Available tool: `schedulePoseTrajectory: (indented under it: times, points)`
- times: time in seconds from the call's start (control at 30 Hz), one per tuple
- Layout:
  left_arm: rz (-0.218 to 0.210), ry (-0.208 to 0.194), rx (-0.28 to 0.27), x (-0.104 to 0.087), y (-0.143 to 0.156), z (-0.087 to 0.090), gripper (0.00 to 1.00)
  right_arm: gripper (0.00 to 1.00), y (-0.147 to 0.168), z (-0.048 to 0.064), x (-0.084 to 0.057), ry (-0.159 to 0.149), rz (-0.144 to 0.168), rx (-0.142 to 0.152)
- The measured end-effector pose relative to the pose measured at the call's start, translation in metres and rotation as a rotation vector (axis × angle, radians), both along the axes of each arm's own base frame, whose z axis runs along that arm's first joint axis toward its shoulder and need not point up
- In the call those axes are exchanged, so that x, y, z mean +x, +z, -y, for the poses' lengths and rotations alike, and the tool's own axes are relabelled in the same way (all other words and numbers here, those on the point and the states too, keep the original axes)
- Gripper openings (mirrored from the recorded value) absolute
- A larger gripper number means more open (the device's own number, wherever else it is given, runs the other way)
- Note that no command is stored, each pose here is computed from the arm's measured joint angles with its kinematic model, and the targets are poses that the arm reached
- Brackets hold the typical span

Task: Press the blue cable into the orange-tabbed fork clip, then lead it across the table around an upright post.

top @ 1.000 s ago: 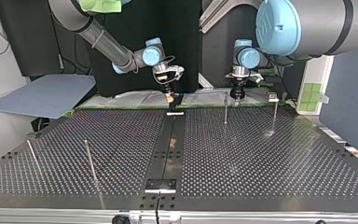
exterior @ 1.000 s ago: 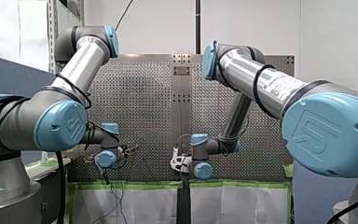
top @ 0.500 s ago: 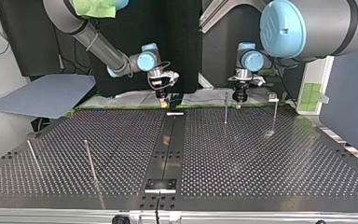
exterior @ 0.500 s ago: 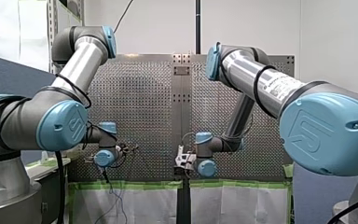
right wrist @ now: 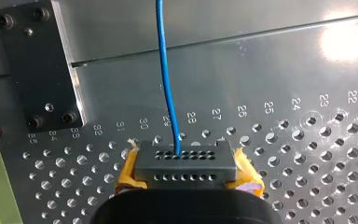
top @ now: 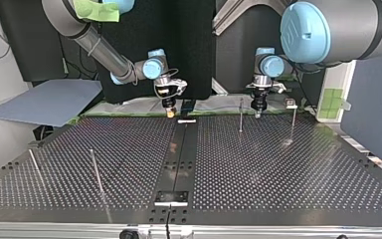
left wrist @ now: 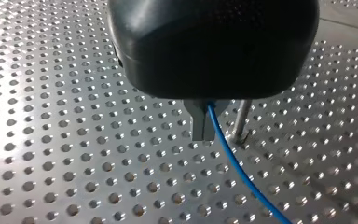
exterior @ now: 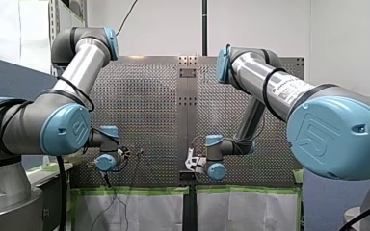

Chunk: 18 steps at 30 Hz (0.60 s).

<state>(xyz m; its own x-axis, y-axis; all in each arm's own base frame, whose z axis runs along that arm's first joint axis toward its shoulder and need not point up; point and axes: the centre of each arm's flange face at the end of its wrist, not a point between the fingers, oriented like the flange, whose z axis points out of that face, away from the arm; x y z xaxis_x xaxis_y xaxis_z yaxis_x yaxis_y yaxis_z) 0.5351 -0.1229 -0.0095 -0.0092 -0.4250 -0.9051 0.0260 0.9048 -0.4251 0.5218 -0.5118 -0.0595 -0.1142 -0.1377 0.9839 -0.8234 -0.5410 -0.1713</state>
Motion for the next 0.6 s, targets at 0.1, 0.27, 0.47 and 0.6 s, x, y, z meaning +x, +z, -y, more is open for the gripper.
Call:
schedulePoseTrajectory:
  times: [0.1,0.27,0.47,0.6]
  points:
    - [0.002,0.015,0.024,0.001,0.0,-0.004,0.0,0.0,0.0,0.001,-0.001,-0.001,-0.001,0.001]
    - [0.008,0.02,0.067,0.003,0.001,-0.009,0.0,0.0,0.0,0.001,-0.002,-0.003,0.0,0.001]
    - [0.045,0.037,0.128,0.007,0.005,-0.013,0.04,0.0,0.0,0.002,-0.002,-0.003,0.0,0.0]
    - [0.04,0.043,0.132,0.007,0.004,-0.015,0.4,0.0,0.0,0.002,-0.002,-0.003,-0.001,0.001]
